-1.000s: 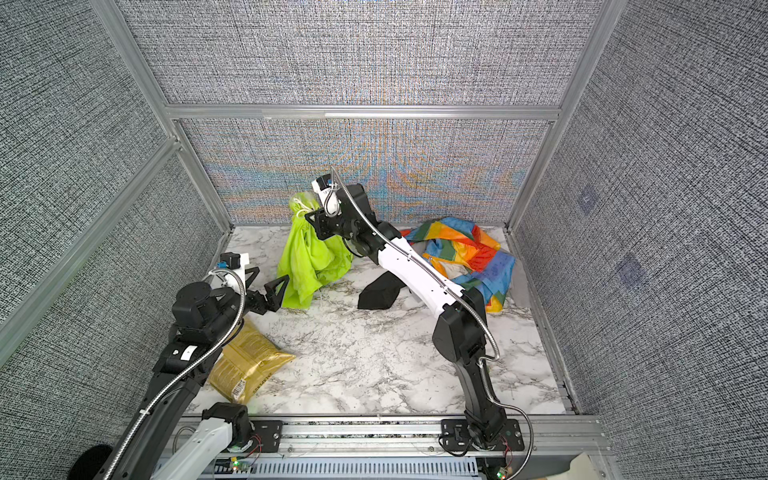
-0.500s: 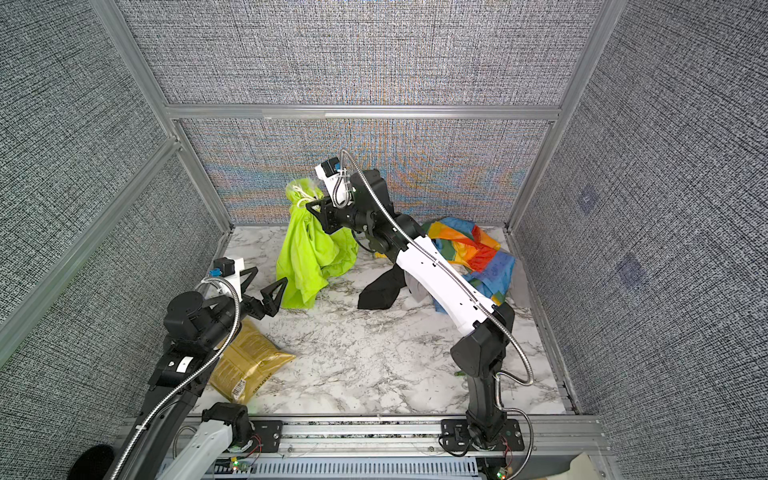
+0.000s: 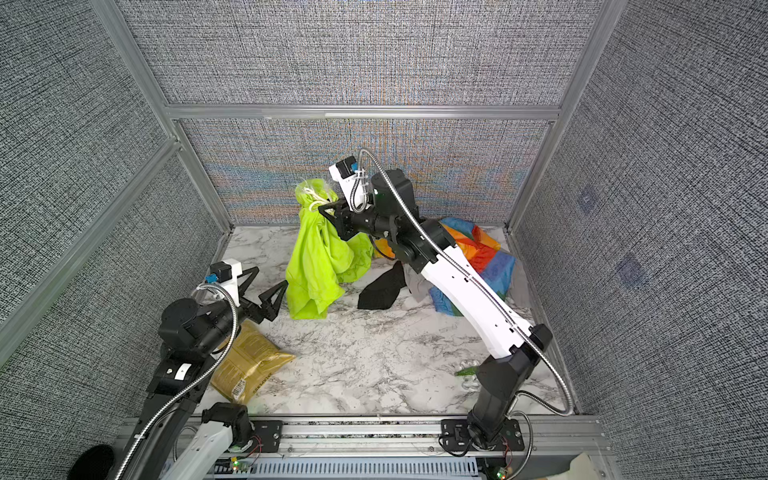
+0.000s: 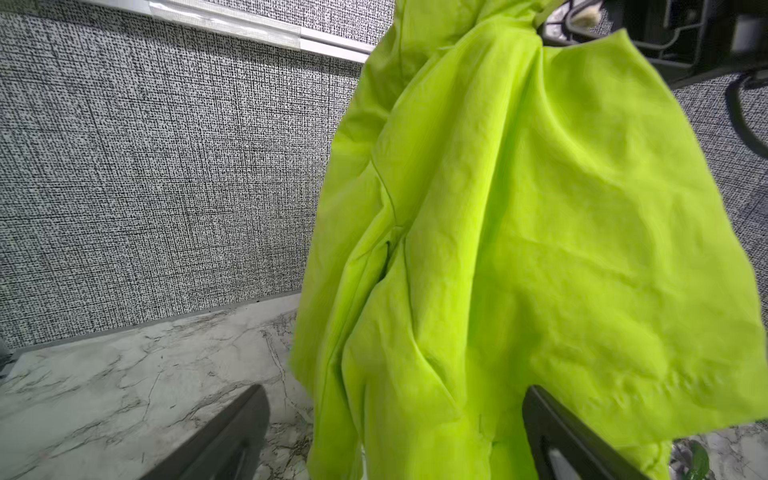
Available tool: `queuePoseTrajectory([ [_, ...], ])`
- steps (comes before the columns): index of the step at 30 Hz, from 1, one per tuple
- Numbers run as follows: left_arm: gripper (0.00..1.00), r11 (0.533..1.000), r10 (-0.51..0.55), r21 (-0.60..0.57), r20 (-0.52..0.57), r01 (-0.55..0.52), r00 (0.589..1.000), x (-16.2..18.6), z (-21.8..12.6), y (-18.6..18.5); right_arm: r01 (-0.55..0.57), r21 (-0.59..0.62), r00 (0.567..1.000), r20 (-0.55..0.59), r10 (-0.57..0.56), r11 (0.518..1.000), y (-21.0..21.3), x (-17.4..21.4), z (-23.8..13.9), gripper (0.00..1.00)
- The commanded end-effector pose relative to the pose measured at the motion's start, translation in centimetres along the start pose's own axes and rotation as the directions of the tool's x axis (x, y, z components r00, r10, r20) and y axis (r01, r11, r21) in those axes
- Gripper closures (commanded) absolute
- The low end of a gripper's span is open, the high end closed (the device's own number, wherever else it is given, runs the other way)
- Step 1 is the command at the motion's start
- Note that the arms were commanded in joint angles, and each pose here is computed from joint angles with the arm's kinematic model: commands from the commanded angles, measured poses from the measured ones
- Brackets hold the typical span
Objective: Pick out a specific cloth from the pile
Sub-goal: 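Carry the lime-green garment away from the pile toward the left gripper, then lower the lime-green garment onto the table beside the left gripper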
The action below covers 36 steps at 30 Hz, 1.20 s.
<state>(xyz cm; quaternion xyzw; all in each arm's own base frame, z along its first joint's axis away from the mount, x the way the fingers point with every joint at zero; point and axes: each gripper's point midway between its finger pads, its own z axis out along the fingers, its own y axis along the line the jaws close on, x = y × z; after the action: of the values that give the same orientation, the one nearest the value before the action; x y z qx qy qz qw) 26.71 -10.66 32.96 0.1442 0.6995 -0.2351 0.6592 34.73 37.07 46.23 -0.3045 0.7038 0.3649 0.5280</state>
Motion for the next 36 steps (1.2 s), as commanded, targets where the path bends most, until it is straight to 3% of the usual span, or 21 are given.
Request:
queuePoseTrajectory([
  [1, 0.02, 0.999, 0.022, 0.026, 0.031, -0.023, 0.999, -0.9, 0.2, -0.4, 0.018, -0.026, 0.997, 0.072, -0.017, 0.999, 0.6, -1.7, 0.0, 1.00],
  [9, 0.02, 0.999, 0.022, 0.034, 0.033, -0.023, 0.999, -0.9, 0.2, -0.6, -0.072, -0.057, 0.997, -0.041, 0.070, 0.996, -0.9, 2.7, 5.5, 1.00],
  [20, 0.02, 0.999, 0.013, 0.046, 0.017, -0.014, 1.000, -0.5, 0.4, -0.6, -0.188, -0.019, 0.961, -0.212, 0.180, 0.982, -5.4, 14.1, 15.7, 1.00],
  [36, 0.02, 0.998, 0.004, 0.059, 0.004, -0.004, 1.000, -0.2, 0.7, -0.7, -0.345, 0.120, 0.866, -0.343, 0.365, 0.931, -12.0, 28.4, 21.0, 1.00],
])
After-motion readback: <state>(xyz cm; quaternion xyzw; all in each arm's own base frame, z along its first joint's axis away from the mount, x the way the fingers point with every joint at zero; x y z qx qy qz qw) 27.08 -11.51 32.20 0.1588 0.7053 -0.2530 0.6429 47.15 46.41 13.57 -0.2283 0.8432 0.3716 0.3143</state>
